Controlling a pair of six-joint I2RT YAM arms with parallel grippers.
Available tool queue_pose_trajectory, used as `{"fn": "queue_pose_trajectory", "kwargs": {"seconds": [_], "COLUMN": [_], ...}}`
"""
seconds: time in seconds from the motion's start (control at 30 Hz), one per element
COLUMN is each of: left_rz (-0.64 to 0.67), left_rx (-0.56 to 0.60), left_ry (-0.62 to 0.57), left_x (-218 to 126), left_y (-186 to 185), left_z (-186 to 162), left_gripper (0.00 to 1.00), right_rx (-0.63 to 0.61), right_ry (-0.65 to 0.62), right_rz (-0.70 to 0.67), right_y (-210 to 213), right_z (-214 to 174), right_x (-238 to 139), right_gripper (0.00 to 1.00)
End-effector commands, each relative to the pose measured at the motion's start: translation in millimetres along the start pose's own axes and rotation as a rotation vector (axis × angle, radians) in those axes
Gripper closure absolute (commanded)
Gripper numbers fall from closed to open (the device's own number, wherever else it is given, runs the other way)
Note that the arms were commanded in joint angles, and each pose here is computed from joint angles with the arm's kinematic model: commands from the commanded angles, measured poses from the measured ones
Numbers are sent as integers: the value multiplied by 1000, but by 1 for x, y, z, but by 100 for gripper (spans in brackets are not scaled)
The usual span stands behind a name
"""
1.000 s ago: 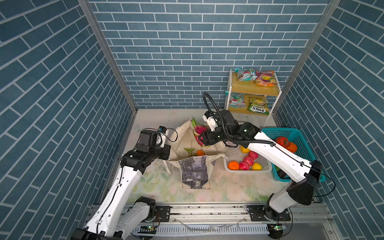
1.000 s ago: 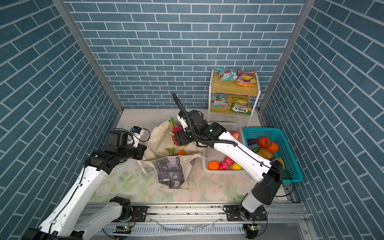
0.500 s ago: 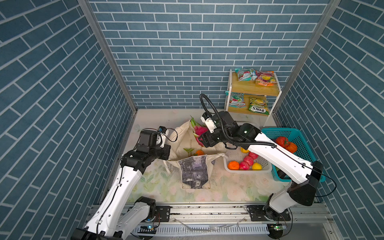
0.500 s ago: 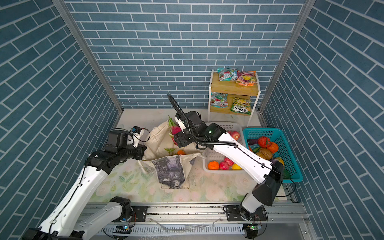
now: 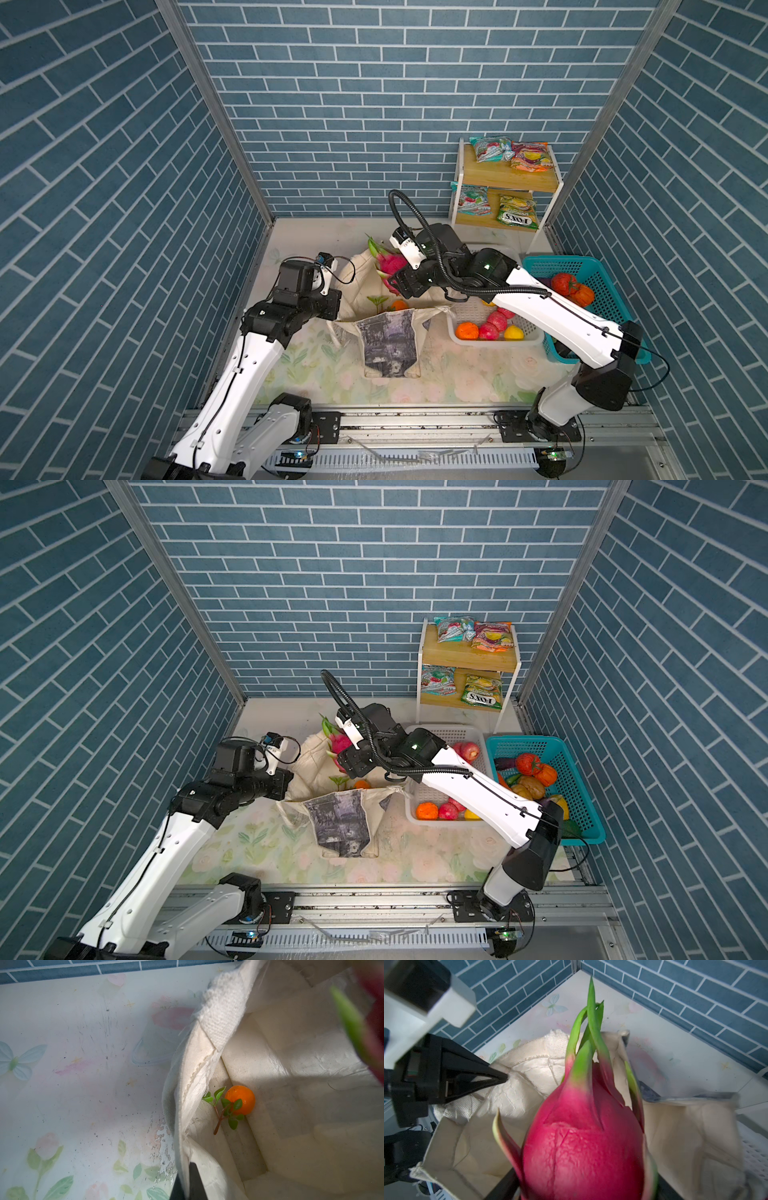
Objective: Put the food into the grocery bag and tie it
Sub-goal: 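Carry the dragon fruit with the right gripper over the open bag, then open the right gripper to drop the dragon fruit into the bag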
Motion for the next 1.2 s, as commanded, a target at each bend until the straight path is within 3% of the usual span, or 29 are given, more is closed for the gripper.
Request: {"fn": "queue_pose_trajectory", "kwargs": {"seconds": [0.0, 0.53, 0.93, 1.17], "left_rz": [0, -1, -7, -6], "left_rx": [0, 1, 1, 0], "left_ry": [-28, -32, -36, -35], "left_x": [-2, -3, -4, -3], "left_y": [0, 0, 0, 0], "left_z": [1, 2, 2, 2], "left_gripper": [100, 100, 100, 100], "right_rx": [-43, -14, 14, 12], "right_ry": [49, 345, 409, 377], "right_rz": [23, 73, 137, 105], "right_y": [5, 6, 13, 11], "right_z": [-4, -53, -59, -66], "right_x": [6, 43, 83, 99], "right_gripper": [33, 34, 34, 27]}}
Point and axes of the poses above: each gripper's point midway between its finger pads, its own x axis out along the fingers, its own y axis along the line the jaws close on, z = x × y, the point moved 9 cm from there along -x, back along the fingers, and after that the axes turned 4 degrees about -x, right-handed, at the moved point
